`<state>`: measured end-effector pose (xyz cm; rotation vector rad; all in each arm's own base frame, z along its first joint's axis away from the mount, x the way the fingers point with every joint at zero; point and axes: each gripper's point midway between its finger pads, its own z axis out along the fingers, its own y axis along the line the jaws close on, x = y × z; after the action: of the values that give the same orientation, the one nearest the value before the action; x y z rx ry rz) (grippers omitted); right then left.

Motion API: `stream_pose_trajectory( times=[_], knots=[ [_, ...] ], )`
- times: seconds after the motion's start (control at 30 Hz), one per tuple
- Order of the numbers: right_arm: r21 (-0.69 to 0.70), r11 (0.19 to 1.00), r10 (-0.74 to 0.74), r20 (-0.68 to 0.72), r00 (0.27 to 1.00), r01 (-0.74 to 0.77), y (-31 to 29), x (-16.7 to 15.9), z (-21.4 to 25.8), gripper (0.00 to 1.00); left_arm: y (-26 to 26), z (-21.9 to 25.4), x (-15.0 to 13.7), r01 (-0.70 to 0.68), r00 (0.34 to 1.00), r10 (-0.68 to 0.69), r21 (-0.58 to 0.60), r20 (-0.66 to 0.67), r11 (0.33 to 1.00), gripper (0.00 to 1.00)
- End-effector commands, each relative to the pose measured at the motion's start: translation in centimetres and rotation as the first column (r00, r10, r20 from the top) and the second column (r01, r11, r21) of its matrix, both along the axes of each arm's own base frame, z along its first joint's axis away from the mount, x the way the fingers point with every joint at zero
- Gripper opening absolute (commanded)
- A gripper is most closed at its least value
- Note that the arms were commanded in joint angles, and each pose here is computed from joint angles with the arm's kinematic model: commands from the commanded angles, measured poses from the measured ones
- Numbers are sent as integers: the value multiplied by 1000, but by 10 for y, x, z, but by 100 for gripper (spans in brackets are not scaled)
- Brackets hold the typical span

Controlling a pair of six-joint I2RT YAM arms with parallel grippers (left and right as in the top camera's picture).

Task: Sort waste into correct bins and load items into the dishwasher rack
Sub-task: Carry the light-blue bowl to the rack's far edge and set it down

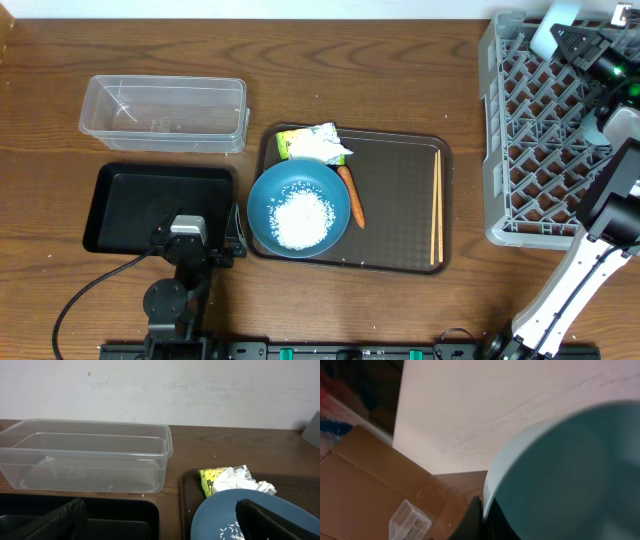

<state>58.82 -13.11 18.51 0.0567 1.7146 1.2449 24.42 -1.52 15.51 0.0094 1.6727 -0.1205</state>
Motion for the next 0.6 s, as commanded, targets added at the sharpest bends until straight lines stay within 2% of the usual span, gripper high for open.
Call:
stream_pose_trajectory(
  times=[0.0, 0.27, 0.43, 0.57],
  knots=[
    [40, 999, -12, -43, 999, 13, -19, -6, -4, 1, -3, -15, -1, 17, 999, -17, 1, -41, 1000, 98],
    [70, 996, -46, -95, 994, 53, -58, -25, -12, 1, -3, -15, -1, 17, 999, -17, 1, -41, 1000, 98],
    [73, 997, -24, -95, 995, 31, -64, -33, -12, 11, -3, -15, -1, 17, 999, -17, 1, -41, 1000, 98],
    [101, 994, -35, -114, 993, 46, -78, -37, -3, 12, -3, -15, -1, 17, 999, -17, 1, -40, 1000, 98]
  ],
)
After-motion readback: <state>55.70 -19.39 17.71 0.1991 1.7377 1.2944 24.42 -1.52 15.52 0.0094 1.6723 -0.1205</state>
